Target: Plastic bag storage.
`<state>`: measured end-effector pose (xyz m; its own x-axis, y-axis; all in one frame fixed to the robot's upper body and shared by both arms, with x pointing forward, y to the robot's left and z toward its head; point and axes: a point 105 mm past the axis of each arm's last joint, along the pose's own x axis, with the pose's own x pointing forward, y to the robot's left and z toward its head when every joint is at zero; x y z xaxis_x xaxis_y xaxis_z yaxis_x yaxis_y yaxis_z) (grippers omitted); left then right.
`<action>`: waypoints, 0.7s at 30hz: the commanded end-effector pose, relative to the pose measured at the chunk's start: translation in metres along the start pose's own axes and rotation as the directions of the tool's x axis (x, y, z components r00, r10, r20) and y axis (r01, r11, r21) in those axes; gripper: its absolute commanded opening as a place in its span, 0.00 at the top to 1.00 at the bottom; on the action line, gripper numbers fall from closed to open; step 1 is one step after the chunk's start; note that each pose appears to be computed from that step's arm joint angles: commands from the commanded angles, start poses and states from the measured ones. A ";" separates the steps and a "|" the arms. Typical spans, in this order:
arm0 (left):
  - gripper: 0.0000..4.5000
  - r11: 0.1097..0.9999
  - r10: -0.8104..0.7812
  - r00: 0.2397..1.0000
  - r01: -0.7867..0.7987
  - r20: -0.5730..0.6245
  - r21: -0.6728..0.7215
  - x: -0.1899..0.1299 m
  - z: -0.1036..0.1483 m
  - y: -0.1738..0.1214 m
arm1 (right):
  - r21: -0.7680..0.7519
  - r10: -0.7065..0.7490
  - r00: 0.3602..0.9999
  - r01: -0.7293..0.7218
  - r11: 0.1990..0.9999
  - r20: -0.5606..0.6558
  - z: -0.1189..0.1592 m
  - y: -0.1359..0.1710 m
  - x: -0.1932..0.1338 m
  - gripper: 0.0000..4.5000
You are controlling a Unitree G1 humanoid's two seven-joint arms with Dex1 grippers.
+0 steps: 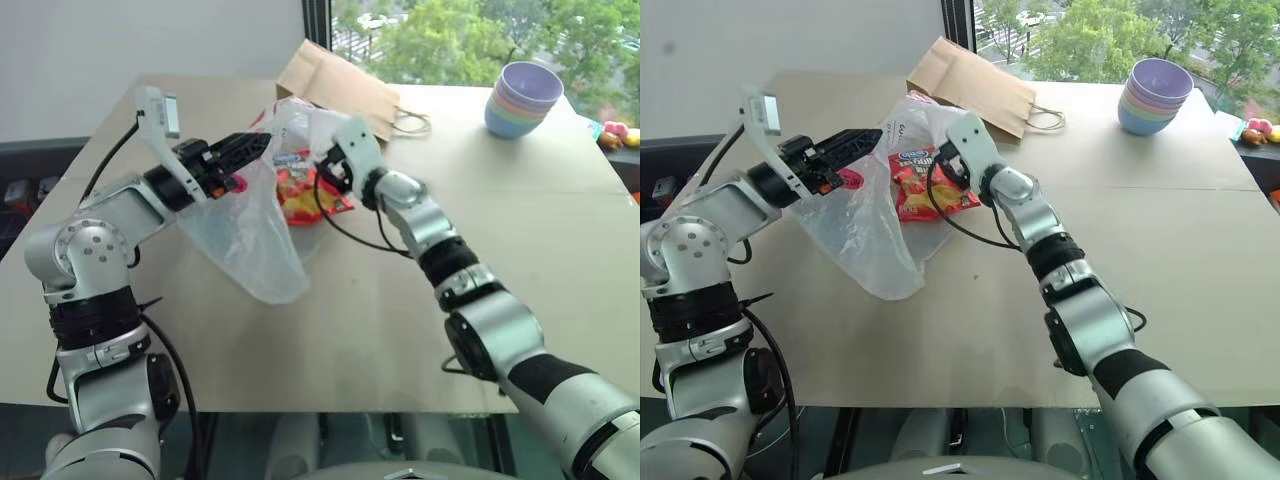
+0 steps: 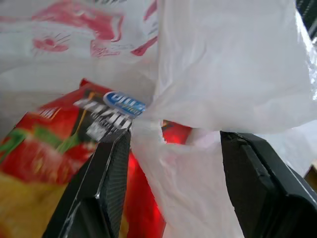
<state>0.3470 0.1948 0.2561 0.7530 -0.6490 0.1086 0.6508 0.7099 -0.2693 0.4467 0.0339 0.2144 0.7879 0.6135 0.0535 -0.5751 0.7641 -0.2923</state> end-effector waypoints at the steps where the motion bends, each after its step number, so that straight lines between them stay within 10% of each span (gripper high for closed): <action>1: 0.64 0.999 0.002 0.999 -0.003 0.039 0.034 -0.005 0.010 -0.004 | -0.071 -0.114 0.993 0.112 0.991 -0.033 -0.001 -0.021 0.001 0.36; 9: 0.64 1.000 0.016 0.998 -0.016 0.061 0.007 -0.013 0.011 -0.002 | -0.141 -0.083 0.994 0.072 0.987 -0.074 -0.017 -0.028 -0.008 0.36; 13: 0.31 0.999 -0.049 0.998 0.049 0.044 0.001 -0.019 0.012 -0.016 | -0.065 -0.075 0.995 0.071 0.995 -0.062 -0.020 -0.022 -0.007 0.36; 16: 0.31 0.996 -0.091 0.995 0.092 0.030 -0.018 -0.033 0.014 -0.024 | 0.032 -0.002 0.999 0.003 0.999 -0.037 -0.016 -0.014 -0.008 0.36; 21: 0.31 0.991 -0.131 0.987 0.126 -0.090 -0.054 -0.065 -0.009 -0.036 | 0.037 0.001 0.998 0.001 0.999 -0.055 -0.026 -0.013 -0.013 0.03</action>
<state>0.2916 0.2131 0.2436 0.6956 -0.7165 0.0524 0.6878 0.6432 -0.3366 0.4507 0.0098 0.1857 0.7979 0.6022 -0.0251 -0.5875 0.7677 -0.2559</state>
